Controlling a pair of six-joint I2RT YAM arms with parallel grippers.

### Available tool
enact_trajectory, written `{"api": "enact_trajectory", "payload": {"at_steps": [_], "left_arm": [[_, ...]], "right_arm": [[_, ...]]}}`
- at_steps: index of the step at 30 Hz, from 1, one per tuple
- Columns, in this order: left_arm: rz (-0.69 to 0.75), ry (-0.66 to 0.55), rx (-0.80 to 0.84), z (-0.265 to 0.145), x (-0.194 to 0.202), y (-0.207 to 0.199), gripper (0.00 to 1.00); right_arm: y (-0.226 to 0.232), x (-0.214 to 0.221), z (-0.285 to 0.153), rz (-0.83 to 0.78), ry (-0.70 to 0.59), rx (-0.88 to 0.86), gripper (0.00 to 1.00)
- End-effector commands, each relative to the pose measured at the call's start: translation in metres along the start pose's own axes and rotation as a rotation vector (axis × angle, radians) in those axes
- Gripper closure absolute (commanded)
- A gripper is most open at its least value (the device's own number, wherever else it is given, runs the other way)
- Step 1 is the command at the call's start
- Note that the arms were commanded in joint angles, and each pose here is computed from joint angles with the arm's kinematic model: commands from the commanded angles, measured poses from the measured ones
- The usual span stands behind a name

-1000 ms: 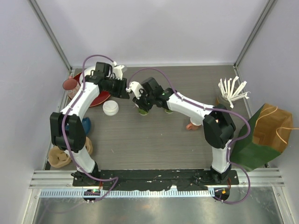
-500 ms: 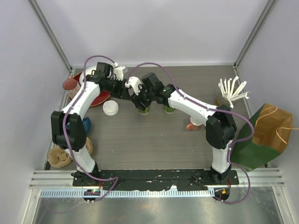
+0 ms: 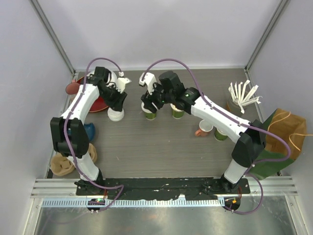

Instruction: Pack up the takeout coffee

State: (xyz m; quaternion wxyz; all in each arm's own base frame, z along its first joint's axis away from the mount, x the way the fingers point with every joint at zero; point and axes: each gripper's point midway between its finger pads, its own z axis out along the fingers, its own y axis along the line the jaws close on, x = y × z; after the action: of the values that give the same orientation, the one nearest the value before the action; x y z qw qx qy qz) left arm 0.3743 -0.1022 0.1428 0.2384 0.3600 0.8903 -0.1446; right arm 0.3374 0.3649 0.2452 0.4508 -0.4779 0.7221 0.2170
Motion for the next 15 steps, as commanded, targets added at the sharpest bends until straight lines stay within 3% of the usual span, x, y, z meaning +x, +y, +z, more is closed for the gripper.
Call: {"api": "enact_trajectory", "payload": {"at_steps": [1, 8, 15], "left_arm": [[0.187, 0.024, 0.077, -0.022, 0.018, 0.025, 0.5], [0.301, 0.156, 0.18, -0.01, 0.048, 0.04, 0.41], [0.347, 0.123, 0.161, 0.012, 0.05, 0.049, 0.4]], "right_arm": [[0.004, 0.005, -0.009, 0.007, -0.01, -0.005, 0.34], [0.006, 0.014, -0.014, -0.005, -0.006, -0.01, 0.34], [0.002, 0.022, -0.013, -0.003, 0.012, -0.007, 0.34]]}}
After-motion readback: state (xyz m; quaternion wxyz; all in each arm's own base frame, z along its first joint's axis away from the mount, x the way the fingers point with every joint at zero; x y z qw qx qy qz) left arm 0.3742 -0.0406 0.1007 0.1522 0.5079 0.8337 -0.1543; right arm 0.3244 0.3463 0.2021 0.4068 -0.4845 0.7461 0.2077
